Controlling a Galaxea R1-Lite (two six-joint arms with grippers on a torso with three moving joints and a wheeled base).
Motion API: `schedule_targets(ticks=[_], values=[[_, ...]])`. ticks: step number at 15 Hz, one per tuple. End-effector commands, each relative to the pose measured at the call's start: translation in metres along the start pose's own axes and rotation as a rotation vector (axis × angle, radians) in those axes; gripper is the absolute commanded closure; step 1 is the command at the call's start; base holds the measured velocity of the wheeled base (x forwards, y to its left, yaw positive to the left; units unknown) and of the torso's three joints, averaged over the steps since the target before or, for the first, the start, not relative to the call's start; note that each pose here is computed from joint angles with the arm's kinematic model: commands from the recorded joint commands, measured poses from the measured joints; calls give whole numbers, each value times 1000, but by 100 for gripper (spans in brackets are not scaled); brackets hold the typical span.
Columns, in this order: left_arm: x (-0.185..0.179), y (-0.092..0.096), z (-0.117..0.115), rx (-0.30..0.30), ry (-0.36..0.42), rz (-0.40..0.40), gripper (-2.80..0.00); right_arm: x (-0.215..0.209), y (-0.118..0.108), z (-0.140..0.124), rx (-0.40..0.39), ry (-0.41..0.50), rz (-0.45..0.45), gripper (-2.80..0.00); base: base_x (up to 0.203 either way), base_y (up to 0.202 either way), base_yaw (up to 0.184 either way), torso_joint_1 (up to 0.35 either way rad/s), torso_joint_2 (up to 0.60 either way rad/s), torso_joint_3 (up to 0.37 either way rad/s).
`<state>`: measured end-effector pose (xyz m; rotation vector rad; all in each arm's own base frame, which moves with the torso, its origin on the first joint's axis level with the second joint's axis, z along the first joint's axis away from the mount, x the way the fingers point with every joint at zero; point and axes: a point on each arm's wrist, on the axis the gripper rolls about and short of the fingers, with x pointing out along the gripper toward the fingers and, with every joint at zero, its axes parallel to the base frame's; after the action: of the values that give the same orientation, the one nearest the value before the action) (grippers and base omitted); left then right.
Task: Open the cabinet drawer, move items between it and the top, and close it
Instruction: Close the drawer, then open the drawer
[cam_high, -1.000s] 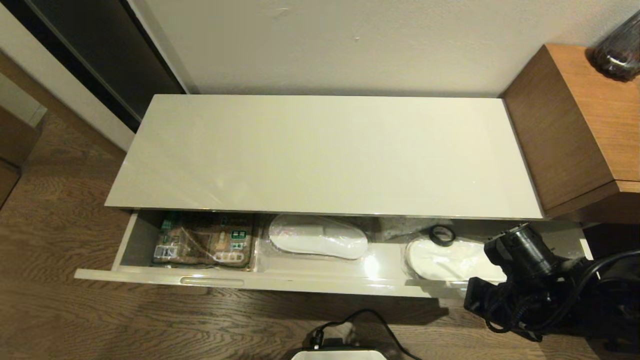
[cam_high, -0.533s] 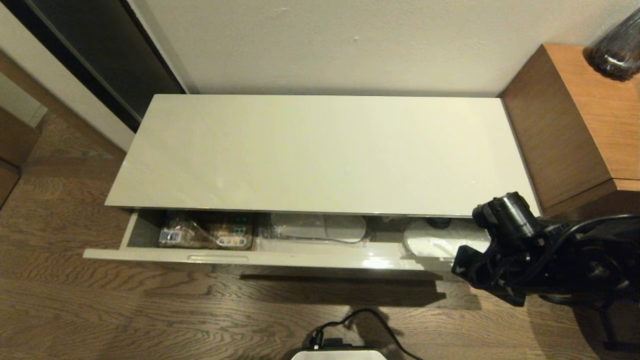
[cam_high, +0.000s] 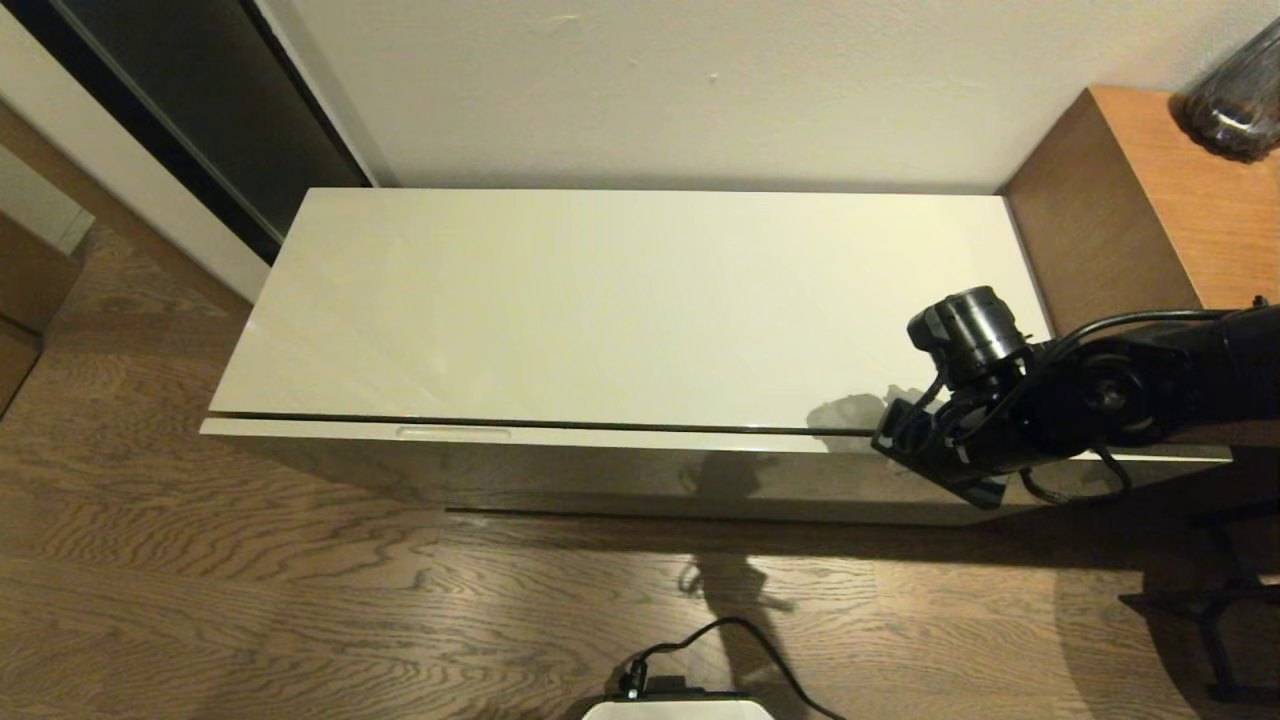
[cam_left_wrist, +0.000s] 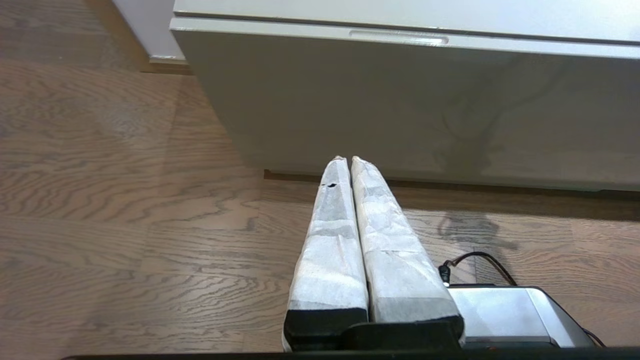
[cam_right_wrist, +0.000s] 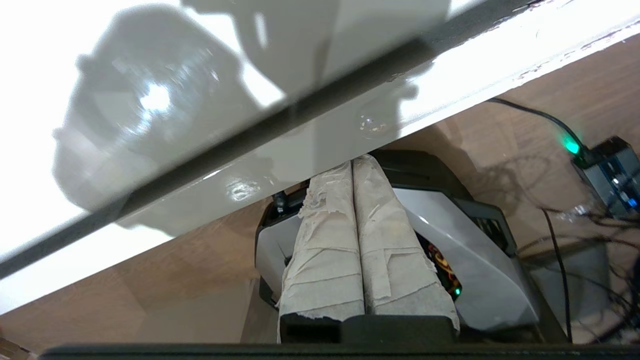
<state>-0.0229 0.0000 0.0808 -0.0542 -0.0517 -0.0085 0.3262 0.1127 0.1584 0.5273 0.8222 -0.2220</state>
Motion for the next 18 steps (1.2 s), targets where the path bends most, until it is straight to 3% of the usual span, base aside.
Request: schedule_targets(ticks=[1, 4, 8, 12, 14, 18], values=[[0, 0, 0, -1, 0, -1, 0, -14, 6, 10, 9, -17, 15, 0, 0, 0, 0, 0, 0, 0], [0, 0, 0, -1, 1, 0, 0, -57, -3, 13, -2, -31, 32, 0, 0, 0, 0, 0, 0, 0], [0, 0, 0, -1, 1, 0, 0, -124, -32, 4, -16, -32, 39, 0, 0, 0, 0, 0, 0, 0], [0, 0, 0, -1, 1, 0, 0, -200, -76, -16, -32, -40, 39, 0, 0, 0, 0, 0, 0, 0], [0, 0, 0, -1, 1, 0, 0, -241, -101, -26, -46, -84, -6, 0, 0, 0, 0, 0, 0, 0], [0, 0, 0, -1, 1, 0, 0, -325, -165, -53, -71, -125, -22, 0, 0, 0, 0, 0, 0, 0]])
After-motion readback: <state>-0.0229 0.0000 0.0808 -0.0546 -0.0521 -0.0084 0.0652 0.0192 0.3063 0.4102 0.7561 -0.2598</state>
